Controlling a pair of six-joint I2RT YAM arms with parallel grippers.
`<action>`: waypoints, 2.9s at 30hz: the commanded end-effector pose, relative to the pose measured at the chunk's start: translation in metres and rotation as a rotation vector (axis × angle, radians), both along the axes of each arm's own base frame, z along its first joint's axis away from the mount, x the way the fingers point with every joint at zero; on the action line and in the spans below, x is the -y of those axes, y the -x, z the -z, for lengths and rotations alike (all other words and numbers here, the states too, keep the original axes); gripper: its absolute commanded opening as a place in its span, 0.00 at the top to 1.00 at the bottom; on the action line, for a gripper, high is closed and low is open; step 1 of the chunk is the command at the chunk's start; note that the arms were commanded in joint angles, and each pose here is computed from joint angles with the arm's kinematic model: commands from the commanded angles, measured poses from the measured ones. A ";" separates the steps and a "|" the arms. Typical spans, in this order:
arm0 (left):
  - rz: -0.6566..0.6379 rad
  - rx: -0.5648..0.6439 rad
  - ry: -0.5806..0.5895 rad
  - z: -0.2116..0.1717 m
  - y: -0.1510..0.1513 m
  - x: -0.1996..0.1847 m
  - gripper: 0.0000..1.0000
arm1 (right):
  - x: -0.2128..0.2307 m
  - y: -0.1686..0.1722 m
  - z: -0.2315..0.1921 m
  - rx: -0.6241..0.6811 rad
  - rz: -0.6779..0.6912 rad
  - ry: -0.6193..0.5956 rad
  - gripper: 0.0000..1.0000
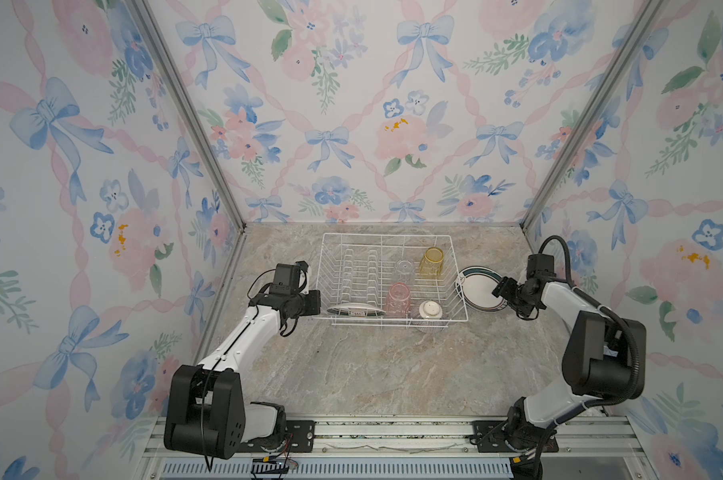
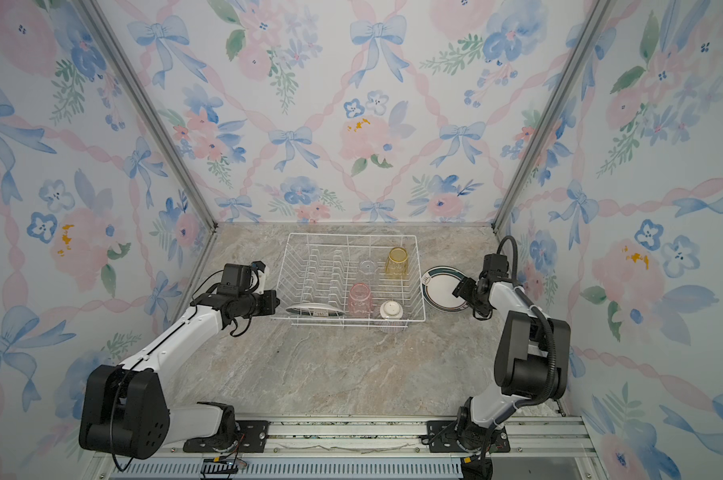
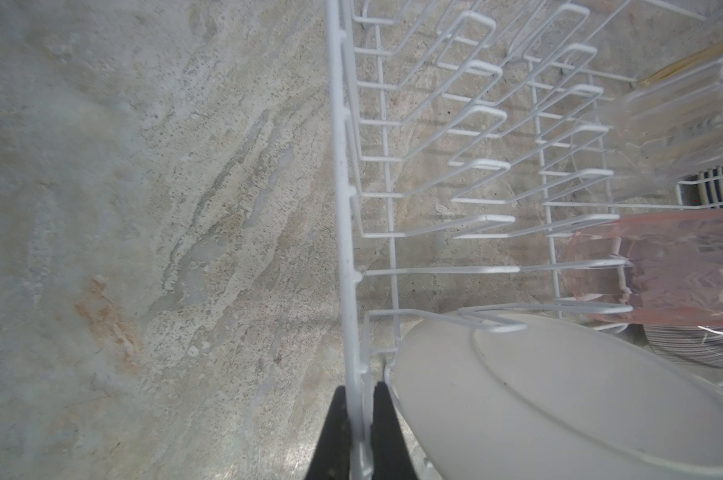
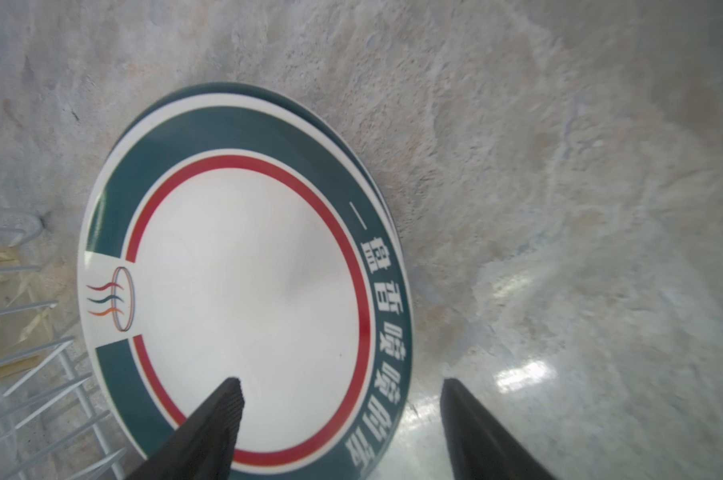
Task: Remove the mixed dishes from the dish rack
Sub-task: 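Swing the right gripper across the rack to the green-rimmed plate near the left gripper, then lower the right gripper onto the plate's rim and close it, then lift the green-rimmed plate out of the rack and carry it to the stack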
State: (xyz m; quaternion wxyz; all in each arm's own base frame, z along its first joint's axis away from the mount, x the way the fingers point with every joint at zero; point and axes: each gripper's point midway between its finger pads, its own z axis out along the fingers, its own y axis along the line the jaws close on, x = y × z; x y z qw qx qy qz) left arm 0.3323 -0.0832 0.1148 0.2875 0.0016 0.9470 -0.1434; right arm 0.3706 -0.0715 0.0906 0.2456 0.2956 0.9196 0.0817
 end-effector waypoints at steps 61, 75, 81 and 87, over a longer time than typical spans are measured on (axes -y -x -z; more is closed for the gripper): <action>0.074 0.041 0.042 -0.014 0.013 0.019 0.92 | -0.466 0.072 -0.066 0.405 -1.835 0.972 0.61; 0.073 0.033 0.037 -0.011 0.011 0.017 0.92 | -0.461 0.059 -0.074 0.451 -1.736 1.068 1.00; 0.070 0.033 0.037 -0.011 0.011 0.016 0.92 | -0.458 0.052 -0.099 0.560 -1.632 1.105 1.00; 0.068 0.033 0.037 -0.010 0.011 0.015 0.92 | -0.452 0.059 -0.146 0.705 -1.557 1.056 1.00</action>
